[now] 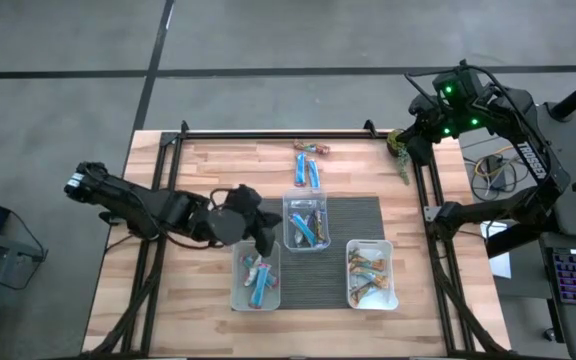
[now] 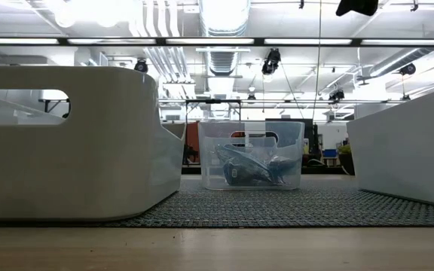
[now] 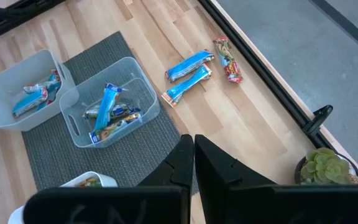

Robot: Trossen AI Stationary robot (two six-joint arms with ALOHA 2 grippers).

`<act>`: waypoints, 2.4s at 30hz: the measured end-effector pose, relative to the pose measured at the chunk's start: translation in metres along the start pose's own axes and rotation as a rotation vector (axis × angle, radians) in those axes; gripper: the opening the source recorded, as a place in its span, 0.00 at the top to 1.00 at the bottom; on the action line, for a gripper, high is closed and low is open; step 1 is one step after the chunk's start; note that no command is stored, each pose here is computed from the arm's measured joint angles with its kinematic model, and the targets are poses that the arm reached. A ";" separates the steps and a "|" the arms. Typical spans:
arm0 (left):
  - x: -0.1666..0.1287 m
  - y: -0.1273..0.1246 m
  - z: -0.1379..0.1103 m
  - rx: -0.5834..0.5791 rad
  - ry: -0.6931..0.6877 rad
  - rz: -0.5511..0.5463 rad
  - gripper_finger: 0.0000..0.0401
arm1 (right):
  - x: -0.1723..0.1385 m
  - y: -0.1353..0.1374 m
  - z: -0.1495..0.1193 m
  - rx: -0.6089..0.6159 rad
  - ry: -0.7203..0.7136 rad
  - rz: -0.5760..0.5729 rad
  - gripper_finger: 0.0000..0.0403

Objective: Pick and place Granola Bars by type
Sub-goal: Put the red granola bar into the gray bin

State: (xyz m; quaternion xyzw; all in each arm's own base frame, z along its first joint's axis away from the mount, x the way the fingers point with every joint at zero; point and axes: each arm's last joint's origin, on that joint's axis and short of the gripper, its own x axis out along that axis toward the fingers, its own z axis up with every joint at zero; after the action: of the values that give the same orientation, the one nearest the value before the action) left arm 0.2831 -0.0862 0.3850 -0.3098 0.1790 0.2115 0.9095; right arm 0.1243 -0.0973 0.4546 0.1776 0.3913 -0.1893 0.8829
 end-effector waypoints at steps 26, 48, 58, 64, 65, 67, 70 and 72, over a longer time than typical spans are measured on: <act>-0.040 0.041 0.117 0.565 -0.136 -0.028 1.00 | 0.000 0.000 0.000 -0.047 -0.002 0.001 0.98; 0.002 0.141 0.130 0.383 -0.092 0.050 1.00 | 0.000 -0.001 0.010 -0.106 -0.098 -0.008 0.98; -0.002 0.148 0.135 0.357 -0.116 0.072 1.00 | 0.021 -0.007 0.024 -0.023 -0.074 -0.004 0.98; -0.007 0.148 0.136 0.378 -0.125 0.076 1.00 | 0.052 -0.017 0.046 0.066 -0.070 -0.001 0.98; -0.008 0.148 0.136 0.385 -0.126 0.077 1.00 | 0.057 -0.018 0.049 0.061 -0.077 -0.001 0.98; -0.009 0.148 0.136 0.400 -0.128 0.077 1.00 | 0.067 -0.021 0.057 0.037 -0.091 -0.003 0.98; -0.010 0.148 0.136 0.404 -0.126 0.078 1.00 | 0.080 -0.025 0.065 0.011 -0.083 -0.005 0.98; -0.010 0.148 0.135 0.404 -0.123 0.079 1.00 | 0.086 -0.027 0.068 -0.008 -0.079 -0.011 0.98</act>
State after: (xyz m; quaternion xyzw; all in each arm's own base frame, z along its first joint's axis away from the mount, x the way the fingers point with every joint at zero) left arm 0.2278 0.1043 0.4177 -0.1006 0.1740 0.2252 0.9534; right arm 0.2075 -0.1694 0.4281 0.1644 0.3580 -0.1995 0.8972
